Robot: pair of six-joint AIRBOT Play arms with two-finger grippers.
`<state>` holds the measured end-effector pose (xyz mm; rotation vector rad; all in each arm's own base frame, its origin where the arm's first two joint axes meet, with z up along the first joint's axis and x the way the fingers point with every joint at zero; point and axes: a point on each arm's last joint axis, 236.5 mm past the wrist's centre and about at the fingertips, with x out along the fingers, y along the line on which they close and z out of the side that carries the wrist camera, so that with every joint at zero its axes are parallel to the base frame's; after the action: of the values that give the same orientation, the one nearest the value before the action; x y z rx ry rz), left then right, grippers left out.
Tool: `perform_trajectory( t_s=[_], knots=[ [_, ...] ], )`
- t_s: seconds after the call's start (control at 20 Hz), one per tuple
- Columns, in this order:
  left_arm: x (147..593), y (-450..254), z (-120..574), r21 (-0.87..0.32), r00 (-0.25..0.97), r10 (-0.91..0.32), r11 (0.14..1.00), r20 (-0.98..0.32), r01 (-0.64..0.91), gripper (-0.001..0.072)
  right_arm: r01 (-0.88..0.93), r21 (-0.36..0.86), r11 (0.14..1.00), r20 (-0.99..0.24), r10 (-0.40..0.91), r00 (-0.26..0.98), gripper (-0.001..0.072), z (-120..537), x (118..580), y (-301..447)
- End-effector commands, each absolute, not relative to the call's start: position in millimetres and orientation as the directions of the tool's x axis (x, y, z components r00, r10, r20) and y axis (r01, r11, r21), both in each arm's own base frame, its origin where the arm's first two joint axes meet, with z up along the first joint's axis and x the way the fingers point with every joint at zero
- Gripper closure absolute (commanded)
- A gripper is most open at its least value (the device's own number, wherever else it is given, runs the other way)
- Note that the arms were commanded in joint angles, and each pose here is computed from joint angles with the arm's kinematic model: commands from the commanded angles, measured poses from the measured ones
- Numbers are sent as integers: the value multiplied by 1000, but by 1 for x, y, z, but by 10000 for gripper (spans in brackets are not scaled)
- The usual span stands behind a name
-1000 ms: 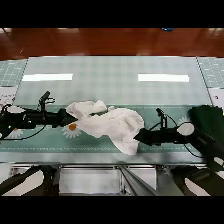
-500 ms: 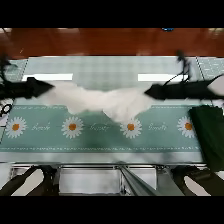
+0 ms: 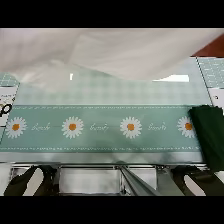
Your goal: Fold the shirts.
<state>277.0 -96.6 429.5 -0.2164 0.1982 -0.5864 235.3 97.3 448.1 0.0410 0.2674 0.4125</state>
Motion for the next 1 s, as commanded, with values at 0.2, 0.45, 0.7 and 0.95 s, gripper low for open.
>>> perform_trajectory(
  t_s=[0.2, 0.45, 0.7, 0.95],
  knots=[
    [182, -134, 433, -44, 810, -557, 828, -185, 559, 695, -249, 49, 967, -240, 253, 937, 684, 449, 134, 52],
    [188, -134, 331, -190, 657, -576, 804, -487, 564, 695, -236, 95, 967, -467, 253, 847, 683, 381, 158, 56],
    [225, -132, 173, -445, 395, -590, 800, -704, 402, 694, -199, 170, 965, -695, 261, 670, 685, 246, 236, 68],
    [340, -107, 53, -532, 464, -511, 841, -723, 98, 694, -150, 210, 966, -775, 258, 578, 684, 126, 357, 80]
  ],
)
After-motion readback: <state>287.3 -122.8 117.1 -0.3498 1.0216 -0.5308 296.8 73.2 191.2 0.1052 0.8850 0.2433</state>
